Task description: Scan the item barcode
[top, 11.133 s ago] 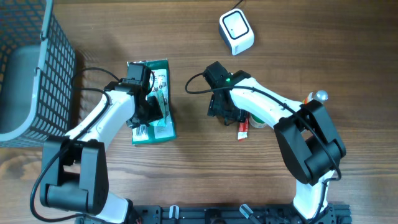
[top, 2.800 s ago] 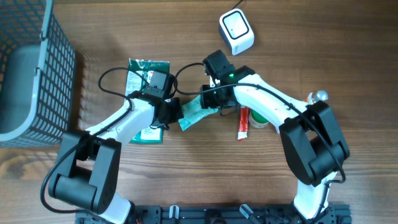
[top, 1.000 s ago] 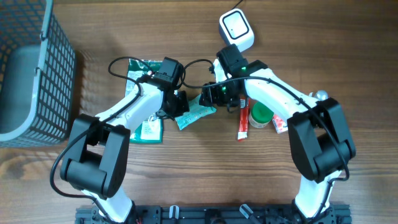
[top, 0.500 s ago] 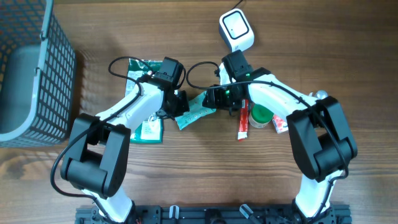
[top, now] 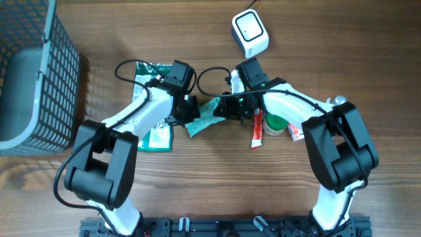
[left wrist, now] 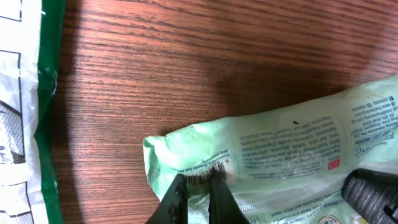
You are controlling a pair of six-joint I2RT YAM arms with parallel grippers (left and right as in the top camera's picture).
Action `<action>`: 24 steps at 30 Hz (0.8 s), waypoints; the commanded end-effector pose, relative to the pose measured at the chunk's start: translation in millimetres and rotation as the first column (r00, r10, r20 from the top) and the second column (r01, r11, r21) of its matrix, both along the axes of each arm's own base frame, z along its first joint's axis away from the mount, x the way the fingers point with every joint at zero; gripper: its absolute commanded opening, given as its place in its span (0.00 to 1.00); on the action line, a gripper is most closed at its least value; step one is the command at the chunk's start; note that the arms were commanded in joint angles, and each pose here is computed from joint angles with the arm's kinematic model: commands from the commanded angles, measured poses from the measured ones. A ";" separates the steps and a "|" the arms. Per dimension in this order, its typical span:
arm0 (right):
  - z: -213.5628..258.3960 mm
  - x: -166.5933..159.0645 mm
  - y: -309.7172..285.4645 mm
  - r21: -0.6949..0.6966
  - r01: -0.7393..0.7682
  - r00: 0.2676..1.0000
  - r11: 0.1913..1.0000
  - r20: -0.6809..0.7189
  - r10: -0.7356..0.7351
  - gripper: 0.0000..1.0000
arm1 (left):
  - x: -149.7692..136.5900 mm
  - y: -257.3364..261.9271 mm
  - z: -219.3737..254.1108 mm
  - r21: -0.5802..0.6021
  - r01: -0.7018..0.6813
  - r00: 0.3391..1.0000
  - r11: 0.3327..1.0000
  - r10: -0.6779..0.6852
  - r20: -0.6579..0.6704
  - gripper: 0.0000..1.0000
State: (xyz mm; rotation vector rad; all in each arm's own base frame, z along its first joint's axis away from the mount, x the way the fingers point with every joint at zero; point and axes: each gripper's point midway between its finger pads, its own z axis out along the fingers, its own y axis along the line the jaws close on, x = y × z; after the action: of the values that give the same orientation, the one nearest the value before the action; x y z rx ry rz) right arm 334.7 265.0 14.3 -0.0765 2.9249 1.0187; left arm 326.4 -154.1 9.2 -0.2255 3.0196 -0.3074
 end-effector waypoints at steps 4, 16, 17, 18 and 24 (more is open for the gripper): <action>6.2 -2.9 0.9 0.019 -0.009 1.000 1.000 0.004 0.009 0.04 | -3.2 6.8 -17.9 0.061 0.014 1.000 0.998 -0.012 -0.023 0.04; 2.7 -3.4 -3.4 -0.010 0.000 1.000 1.000 0.001 0.000 0.04 | -0.9 7.9 -17.8 0.069 0.011 1.000 0.998 -0.011 -0.012 0.04; 2.9 -3.5 -3.2 -0.008 -0.001 1.000 1.000 0.001 0.001 0.04 | 1.3 10.4 -17.9 0.083 0.008 1.000 0.996 -0.008 -0.002 0.04; 4.3 -4.5 -1.7 0.002 -0.019 1.000 1.000 0.008 0.019 0.04 | 4.9 15.3 -17.8 0.108 0.000 1.000 0.994 -0.001 0.014 0.04; 15.2 -11.1 10.7 0.092 -0.140 0.989 0.986 0.061 0.135 0.04 | 34.8 39.0 16.8 0.114 -0.084 0.991 0.990 0.071 0.112 0.04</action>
State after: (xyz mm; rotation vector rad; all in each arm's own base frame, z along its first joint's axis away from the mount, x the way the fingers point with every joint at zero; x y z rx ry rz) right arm 331.2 268.7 19.3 -0.1890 2.8954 1.0779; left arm 334.7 -146.6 10.3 -0.2366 2.9879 -0.2539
